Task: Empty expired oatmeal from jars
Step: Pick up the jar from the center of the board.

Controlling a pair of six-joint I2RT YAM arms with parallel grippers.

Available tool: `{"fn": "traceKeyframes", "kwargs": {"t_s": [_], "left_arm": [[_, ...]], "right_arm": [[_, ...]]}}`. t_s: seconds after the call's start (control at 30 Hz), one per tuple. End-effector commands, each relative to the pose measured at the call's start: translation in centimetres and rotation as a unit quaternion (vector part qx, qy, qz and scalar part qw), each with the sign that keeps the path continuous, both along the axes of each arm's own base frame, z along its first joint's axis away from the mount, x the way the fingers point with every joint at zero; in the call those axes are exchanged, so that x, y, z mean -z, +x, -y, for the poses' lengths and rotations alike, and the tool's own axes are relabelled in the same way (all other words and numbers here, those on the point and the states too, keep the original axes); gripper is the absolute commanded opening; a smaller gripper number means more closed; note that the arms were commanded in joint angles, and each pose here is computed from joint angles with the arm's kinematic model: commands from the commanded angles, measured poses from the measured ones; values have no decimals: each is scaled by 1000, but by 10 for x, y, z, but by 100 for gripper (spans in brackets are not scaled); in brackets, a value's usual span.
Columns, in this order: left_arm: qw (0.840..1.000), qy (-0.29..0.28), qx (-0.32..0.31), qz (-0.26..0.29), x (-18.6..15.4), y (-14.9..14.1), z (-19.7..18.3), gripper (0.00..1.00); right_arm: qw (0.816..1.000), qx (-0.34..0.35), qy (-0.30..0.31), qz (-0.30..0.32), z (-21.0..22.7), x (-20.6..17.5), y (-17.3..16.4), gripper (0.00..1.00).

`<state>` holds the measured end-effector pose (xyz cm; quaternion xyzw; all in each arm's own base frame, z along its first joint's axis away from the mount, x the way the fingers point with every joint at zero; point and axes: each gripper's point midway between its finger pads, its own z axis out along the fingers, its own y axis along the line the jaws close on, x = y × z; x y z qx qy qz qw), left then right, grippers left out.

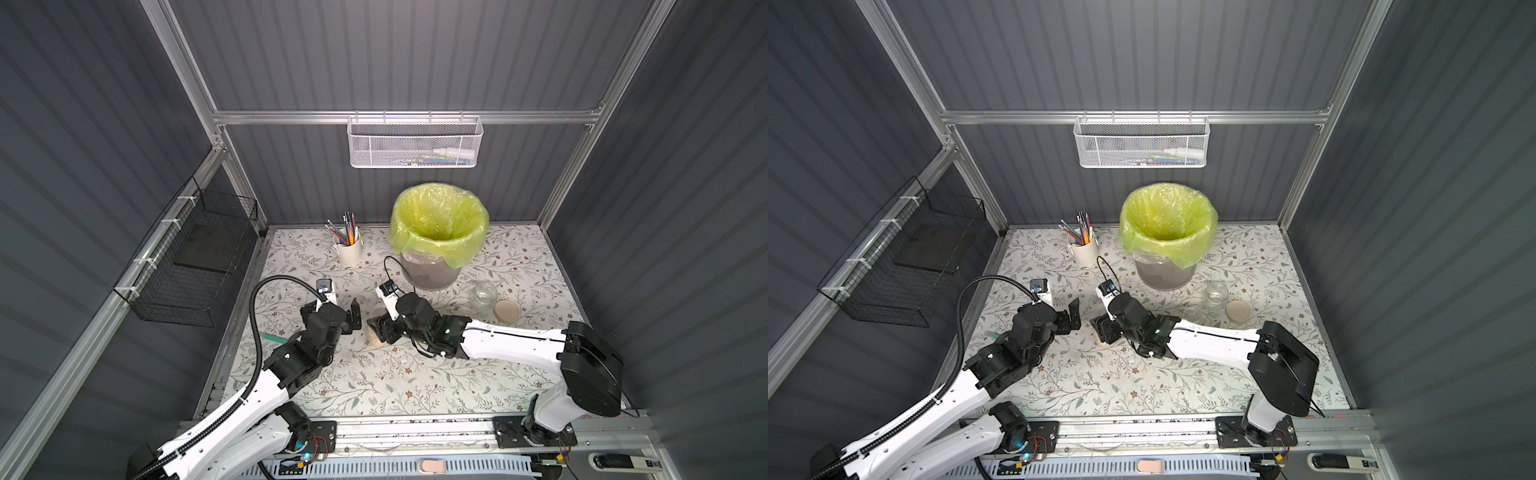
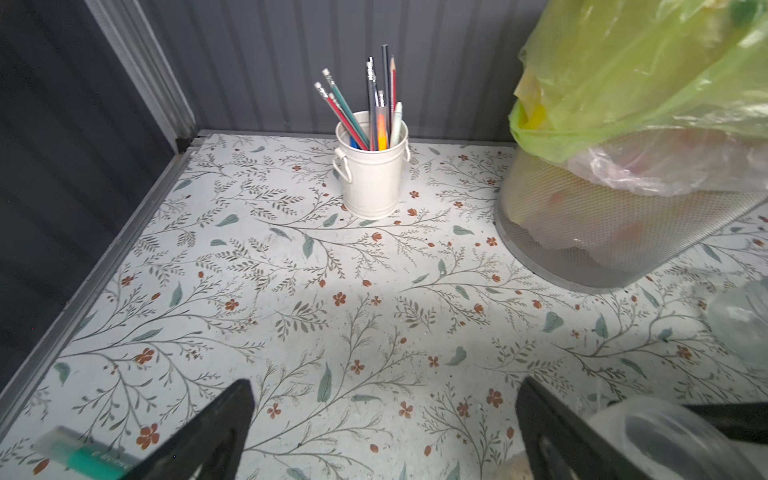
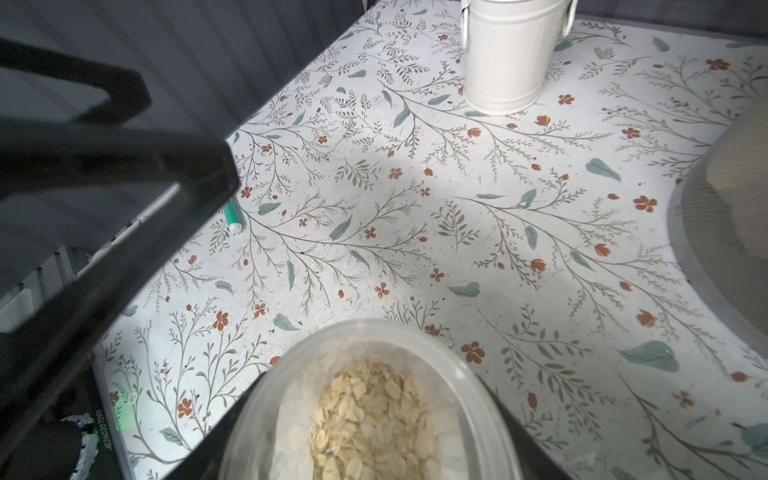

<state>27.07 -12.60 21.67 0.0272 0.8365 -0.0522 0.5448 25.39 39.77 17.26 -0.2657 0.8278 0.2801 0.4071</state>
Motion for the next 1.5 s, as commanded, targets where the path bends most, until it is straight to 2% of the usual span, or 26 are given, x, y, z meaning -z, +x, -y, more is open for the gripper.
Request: {"fn": "traceKeyframes", "kwargs": {"t_s": [0.0, 0.23, 0.5, 0.77, 0.9, 1.17, 1.47], "left_arm": [[998, -4, 57, 4, -1, 1, 21, 100], [994, -10, 106, 20, -2, -1, 38, 99], [981, -23, 191, 7, 9, -8, 73, 99], [952, -48, 303, 19, 5, -28, 108, 97], [936, -55, 348, 17, 3, -38, 121, 97], [911, -63, 407, -7, 12, -48, 142, 95], [887, -94, 452, 11, -1, -62, 155, 96]], "right_arm": [[999, 16, 22, -24, 15, -14, 0, 43], [997, 46, 36, -44, 51, -51, -3, 43], [991, 84, 58, -90, 88, -67, -2, 43], [985, 120, 61, -106, 110, -74, 6, 43], [986, 125, 53, -94, 116, -78, 10, 43], [990, 117, 41, -73, 115, -83, 23, 44], [990, 104, 56, -76, 97, -87, 32, 44]]}}
